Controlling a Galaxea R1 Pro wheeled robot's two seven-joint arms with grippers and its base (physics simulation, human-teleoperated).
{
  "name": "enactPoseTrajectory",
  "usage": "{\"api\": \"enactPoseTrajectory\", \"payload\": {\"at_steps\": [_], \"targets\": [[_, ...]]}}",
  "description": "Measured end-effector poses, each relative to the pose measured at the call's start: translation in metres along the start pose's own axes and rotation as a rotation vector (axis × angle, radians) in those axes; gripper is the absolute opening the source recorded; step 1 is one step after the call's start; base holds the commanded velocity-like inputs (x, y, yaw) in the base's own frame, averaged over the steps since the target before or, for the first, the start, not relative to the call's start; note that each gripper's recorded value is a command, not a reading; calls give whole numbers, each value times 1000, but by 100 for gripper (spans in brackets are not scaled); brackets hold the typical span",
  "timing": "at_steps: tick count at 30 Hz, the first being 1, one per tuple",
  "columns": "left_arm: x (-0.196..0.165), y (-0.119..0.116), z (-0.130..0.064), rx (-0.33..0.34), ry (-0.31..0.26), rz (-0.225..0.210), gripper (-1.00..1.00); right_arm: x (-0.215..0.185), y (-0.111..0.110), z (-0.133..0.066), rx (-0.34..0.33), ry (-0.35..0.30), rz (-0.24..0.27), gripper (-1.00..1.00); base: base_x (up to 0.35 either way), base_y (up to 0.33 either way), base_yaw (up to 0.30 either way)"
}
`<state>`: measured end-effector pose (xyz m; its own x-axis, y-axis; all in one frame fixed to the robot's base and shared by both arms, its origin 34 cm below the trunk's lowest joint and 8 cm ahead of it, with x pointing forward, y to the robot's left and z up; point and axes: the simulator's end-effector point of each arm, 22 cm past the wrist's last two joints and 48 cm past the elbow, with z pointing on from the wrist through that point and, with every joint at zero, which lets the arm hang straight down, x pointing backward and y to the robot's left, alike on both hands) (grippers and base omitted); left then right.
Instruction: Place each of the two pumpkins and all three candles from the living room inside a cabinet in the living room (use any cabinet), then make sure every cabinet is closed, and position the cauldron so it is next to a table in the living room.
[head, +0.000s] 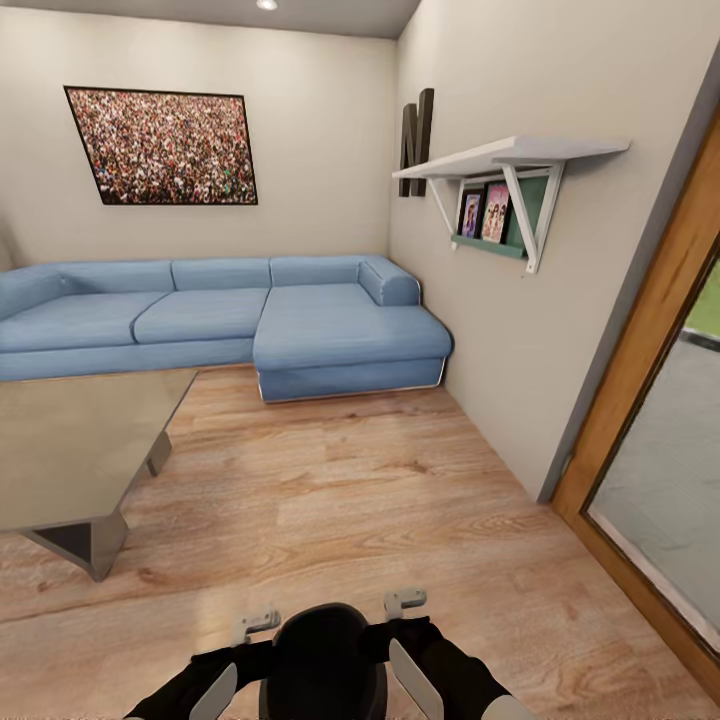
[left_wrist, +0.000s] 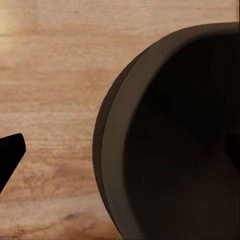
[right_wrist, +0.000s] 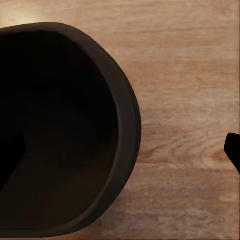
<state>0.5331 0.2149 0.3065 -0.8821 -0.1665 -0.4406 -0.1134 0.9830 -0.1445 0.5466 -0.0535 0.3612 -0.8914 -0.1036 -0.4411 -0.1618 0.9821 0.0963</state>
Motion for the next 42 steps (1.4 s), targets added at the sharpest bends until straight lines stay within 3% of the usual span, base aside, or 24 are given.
{"api": "enactPoseTrajectory", "payload": {"at_steps": [14,24,31,42], "targets": [[21,-2,24,34,2,0,100,20,-1,24,-4,-1,-1,100,0,0,0],[36,-4,41,59,4,0,100,37,25,40,-109,-3,-29,100,0,0,0],[47,-5,52,76,3,1,100,48,26,52,-116,-4,-31,100,0,0,0],[68,-19,64,124,48,-2,100,66,25,67,-122,40,-21,100,0,0,0]]}}
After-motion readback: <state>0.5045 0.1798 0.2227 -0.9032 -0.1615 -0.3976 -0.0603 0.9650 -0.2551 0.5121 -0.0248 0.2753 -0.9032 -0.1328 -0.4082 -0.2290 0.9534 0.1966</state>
